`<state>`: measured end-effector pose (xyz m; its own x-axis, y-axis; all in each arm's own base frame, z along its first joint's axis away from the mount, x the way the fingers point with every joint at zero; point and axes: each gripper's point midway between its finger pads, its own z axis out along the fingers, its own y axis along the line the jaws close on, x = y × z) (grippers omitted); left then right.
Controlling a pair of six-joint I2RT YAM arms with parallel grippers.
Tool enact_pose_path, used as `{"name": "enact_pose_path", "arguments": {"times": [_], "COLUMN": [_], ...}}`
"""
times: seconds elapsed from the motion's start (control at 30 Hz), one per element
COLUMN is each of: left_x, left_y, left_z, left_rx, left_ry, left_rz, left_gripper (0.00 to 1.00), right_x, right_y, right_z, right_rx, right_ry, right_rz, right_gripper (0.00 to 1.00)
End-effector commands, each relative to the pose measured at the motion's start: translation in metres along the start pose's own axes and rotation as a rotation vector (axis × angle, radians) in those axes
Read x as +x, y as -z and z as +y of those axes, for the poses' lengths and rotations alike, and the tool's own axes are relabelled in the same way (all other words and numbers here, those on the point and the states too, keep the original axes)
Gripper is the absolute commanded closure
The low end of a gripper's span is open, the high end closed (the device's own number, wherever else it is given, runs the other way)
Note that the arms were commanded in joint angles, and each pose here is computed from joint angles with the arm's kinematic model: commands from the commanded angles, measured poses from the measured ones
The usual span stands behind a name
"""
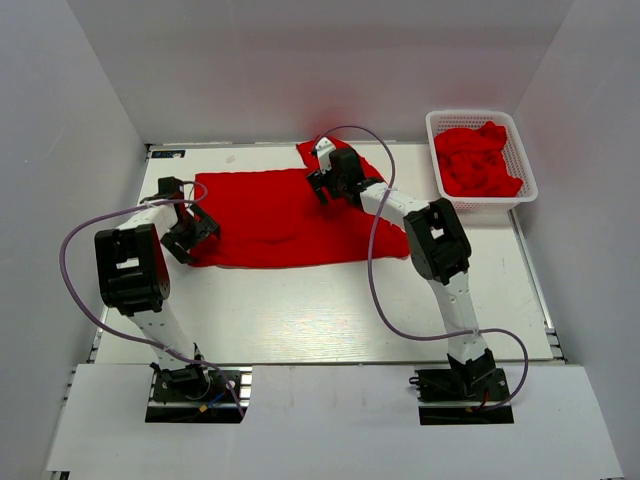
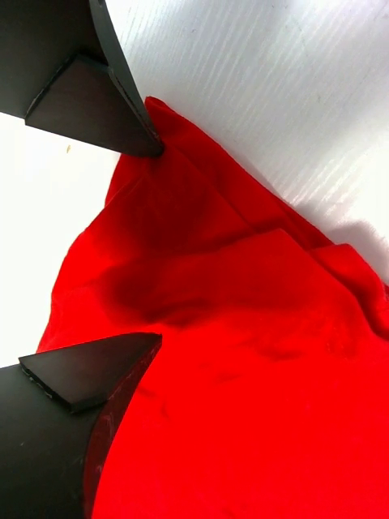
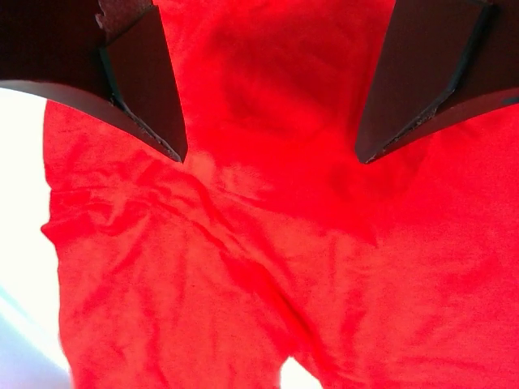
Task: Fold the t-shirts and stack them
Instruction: Fold the flattened tshirt in 1/3 of the way
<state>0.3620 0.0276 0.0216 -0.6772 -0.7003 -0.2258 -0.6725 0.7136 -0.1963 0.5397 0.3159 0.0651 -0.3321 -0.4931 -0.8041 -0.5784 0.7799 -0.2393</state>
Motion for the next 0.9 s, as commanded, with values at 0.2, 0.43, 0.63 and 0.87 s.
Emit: {"name": "enact_pose_path", "arguments": {"times": [0.2, 0.43, 0.63, 0.87], "left_x": [0.023, 0.017, 0.016, 0.030], "left_y": [0.004, 0.017, 0.020, 0.013], "left_z": [0.035, 0.032, 0.031, 0.037], "left_rx": [-0.130, -0.116, -0.109, -0.113], "left_ry": [0.026, 0.035, 0.035, 0.035], "left_rz": [0.056, 0.019, 0.011, 0.050], "left_gripper": [0.00, 0.00, 0.00, 0.00], "right_x": [-0.035, 0.010, 0.097, 0.147], "right_y": [0.059, 0.111, 0.137, 0.149], "right_z": [-0.006, -0.014, 0.000, 0.018], "right_rx": [-0.020, 0.016, -0.028, -0.116], "right_ry": [-0.171, -0.423, -0.585, -0.780], "right_rz": [-0.035, 0.093, 0.274, 0.408], "right_gripper": [0.10, 0.10, 0.10, 0.10]}}
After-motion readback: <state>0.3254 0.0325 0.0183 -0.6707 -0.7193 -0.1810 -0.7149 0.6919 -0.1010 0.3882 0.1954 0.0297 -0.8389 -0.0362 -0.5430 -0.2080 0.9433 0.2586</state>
